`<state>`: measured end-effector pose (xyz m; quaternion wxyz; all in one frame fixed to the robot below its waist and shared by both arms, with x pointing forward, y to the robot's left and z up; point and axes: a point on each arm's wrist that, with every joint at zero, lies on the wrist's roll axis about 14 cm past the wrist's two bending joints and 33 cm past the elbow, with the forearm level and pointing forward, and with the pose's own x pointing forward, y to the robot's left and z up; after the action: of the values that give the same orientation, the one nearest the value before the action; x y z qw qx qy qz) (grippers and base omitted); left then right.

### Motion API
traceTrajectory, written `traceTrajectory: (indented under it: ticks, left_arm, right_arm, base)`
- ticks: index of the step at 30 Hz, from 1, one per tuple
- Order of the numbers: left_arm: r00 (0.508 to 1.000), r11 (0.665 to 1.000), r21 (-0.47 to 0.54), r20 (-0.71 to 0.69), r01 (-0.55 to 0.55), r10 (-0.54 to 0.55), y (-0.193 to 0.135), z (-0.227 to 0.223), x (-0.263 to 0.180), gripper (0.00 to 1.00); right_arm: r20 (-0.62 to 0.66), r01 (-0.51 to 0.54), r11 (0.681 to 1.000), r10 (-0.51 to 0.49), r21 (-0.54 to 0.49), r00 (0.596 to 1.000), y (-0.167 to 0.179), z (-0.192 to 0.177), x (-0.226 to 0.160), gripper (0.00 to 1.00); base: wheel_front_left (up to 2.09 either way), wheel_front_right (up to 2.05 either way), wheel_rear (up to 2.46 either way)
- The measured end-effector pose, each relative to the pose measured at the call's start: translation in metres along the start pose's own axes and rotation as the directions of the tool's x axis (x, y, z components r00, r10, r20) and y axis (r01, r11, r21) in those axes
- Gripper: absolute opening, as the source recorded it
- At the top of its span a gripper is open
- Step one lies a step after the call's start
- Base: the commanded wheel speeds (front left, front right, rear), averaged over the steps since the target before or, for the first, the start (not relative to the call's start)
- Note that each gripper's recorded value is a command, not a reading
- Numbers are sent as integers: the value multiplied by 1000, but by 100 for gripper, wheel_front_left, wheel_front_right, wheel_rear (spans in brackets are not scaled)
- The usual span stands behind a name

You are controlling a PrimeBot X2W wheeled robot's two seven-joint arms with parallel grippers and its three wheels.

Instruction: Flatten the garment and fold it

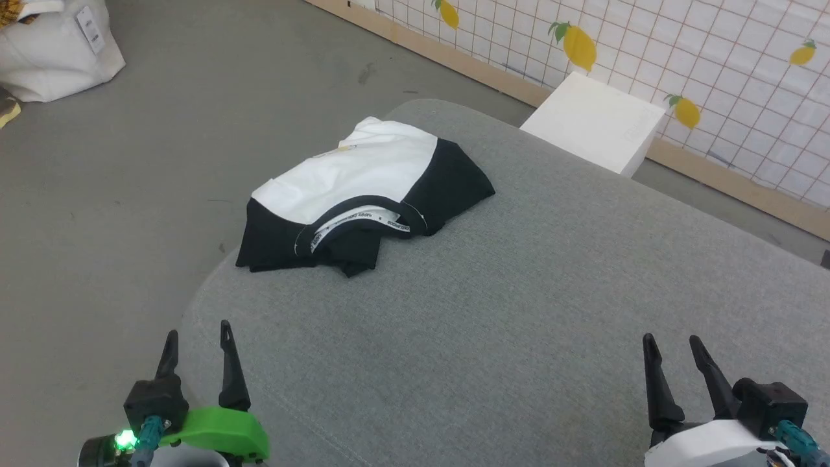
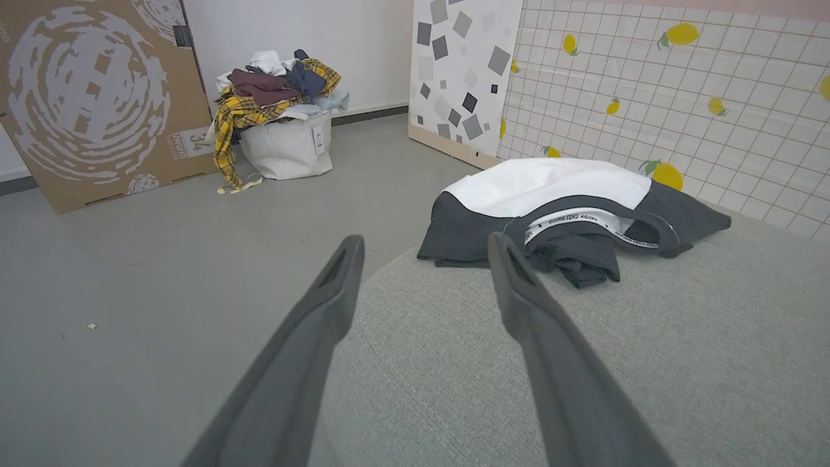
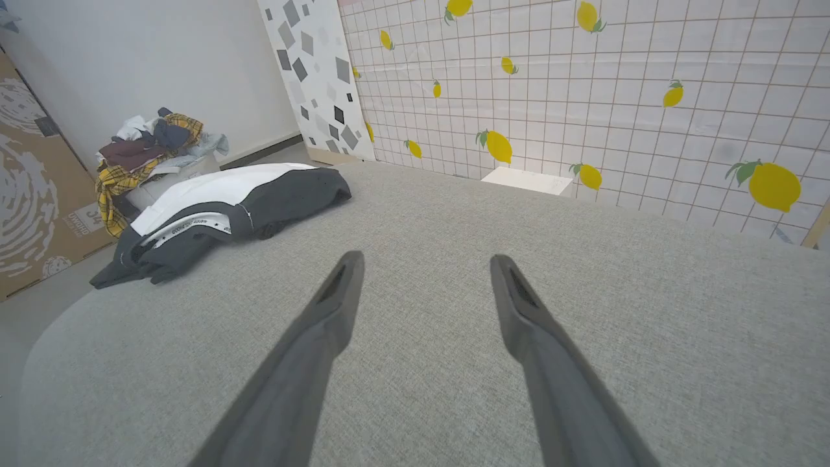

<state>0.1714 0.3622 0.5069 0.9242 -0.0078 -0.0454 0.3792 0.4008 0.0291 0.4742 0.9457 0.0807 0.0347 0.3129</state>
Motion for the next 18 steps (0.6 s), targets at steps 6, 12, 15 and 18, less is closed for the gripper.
traceTrajectory:
  ticks: [6,12,15,18]
  left_arm:
    - [999,999,-31,31,42,-41,-9,13,21,100]
    - [983,988,-85,144,125,-112,-27,66,83,100]
    - [977,971,-152,137,183,-162,-43,85,118,100]
    - [973,958,-171,17,229,-229,-60,86,156,100]
  right_arm:
    - [-11,21,1000,-21,0,1000,-8,-5,-1,100]
    - [-28,38,999,-39,-23,999,-18,-12,-1,100]
    - [-28,51,998,-52,-43,998,-26,-9,3,100]
    - [-14,75,995,-76,-66,997,-39,-1,11,100]
  base:
    - [0,0,0]
    - [0,0,0]
    - [0,0,0]
    - [0,0,0]
